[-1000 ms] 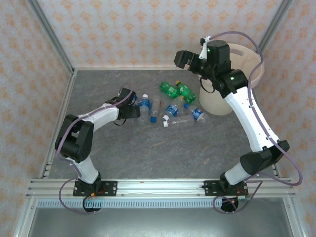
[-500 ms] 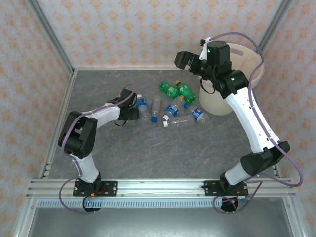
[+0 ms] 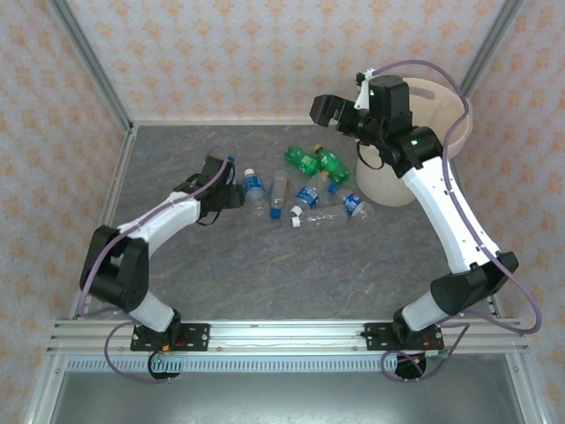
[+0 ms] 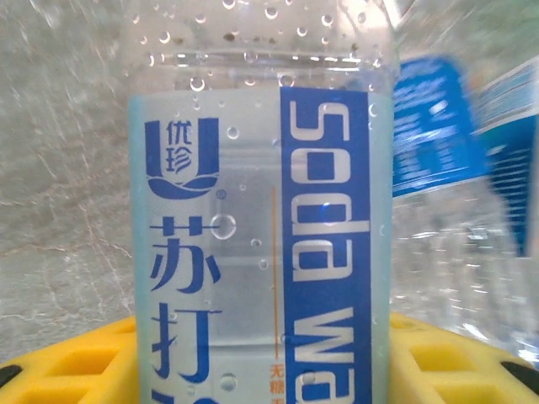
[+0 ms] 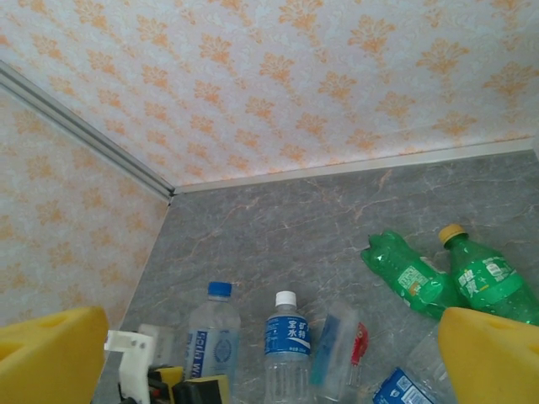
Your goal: Put the plastic bottles in the bin
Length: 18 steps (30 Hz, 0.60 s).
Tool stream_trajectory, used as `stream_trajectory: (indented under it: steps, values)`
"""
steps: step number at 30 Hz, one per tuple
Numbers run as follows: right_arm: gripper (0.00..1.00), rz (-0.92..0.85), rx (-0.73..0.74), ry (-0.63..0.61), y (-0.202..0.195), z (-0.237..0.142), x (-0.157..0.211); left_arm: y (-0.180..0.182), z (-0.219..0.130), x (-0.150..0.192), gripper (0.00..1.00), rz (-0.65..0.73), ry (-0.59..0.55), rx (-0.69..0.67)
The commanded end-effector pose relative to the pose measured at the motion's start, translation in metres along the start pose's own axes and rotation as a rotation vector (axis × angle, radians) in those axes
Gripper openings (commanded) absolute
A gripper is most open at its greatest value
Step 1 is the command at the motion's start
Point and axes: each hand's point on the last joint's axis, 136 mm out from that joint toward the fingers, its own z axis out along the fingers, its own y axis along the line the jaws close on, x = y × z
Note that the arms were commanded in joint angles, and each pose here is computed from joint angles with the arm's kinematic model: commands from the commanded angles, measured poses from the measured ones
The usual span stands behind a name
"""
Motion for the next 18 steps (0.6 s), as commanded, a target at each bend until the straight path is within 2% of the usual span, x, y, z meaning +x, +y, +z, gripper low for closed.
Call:
stream_trajectory:
  steps: [1, 11, 16, 18]
  values:
    - [1.00, 0.008, -0.084, -0.034, 0.020, -0.011, -0.007, -0.009, -0.026, -0.013, 0.49, -0.001, -0.077, 0.075]
    - [1.00, -0.004, -0.160, -0.041, 0.042, -0.007, -0.009, -0.069, -0.110, -0.042, 0.49, 0.147, -0.300, 0.276]
    - [1.00, -0.019, -0.240, -0.019, 0.062, -0.007, -0.003, -0.095, -0.140, -0.048, 0.48, 0.196, -0.371, 0.359]
    - [0.93, -0.020, -0.292, 0.008, 0.070, -0.007, 0.002, -0.104, -0.150, -0.051, 0.48, 0.208, -0.391, 0.388]
